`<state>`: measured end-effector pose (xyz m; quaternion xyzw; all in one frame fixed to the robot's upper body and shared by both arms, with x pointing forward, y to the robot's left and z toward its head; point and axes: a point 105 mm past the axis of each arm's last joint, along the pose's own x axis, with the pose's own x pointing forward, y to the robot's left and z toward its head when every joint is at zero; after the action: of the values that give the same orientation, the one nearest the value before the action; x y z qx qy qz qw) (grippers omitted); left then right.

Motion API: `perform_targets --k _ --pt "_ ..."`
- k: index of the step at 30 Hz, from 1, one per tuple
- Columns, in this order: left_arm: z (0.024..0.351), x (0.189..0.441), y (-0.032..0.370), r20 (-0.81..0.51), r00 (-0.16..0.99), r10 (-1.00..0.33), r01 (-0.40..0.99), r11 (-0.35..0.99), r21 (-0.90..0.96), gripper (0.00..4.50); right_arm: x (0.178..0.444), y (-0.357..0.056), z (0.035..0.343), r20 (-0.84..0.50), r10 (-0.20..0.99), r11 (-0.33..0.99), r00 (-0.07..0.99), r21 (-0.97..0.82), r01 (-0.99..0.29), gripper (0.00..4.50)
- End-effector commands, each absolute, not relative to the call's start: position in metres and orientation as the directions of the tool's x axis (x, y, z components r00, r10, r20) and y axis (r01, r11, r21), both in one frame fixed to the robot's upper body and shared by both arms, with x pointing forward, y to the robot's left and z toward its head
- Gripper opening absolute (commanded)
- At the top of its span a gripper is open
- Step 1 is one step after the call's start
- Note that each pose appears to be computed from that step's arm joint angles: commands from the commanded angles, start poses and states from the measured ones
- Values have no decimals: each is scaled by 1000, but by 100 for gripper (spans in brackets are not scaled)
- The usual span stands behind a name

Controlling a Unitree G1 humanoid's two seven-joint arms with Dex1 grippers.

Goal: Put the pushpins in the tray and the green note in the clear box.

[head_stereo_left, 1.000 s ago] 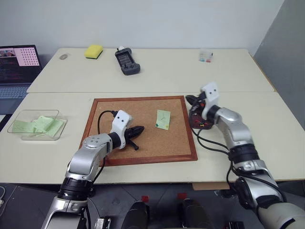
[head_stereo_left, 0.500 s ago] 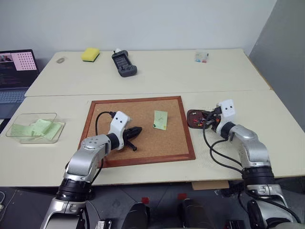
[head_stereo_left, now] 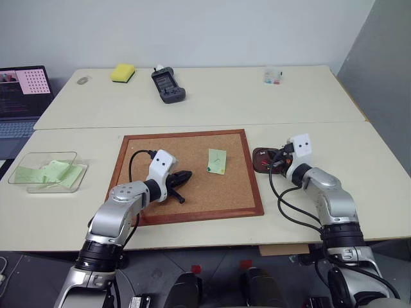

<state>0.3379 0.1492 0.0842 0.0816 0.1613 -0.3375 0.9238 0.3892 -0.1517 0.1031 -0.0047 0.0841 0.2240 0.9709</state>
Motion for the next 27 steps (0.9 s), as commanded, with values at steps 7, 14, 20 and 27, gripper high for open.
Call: perform_targets --k 7,14,20,27 --pt "60 332 153 -441 690 -573 646 763 19 0 387 -149 109 -139 471 880 871 2 -476 164" --pt "60 332 151 -439 687 -579 652 758 20 0 381 -144 129 -76 531 843 844 -58 -535 305" --pt "60 333 149 -440 682 -584 659 752 25 0 375 -133 158 2 631 772 776 -109 -627 434" --pt "60 334 150 -438 686 -581 656 754 27 0 352 -94 173 -18 842 527 539 -179 -831 446"
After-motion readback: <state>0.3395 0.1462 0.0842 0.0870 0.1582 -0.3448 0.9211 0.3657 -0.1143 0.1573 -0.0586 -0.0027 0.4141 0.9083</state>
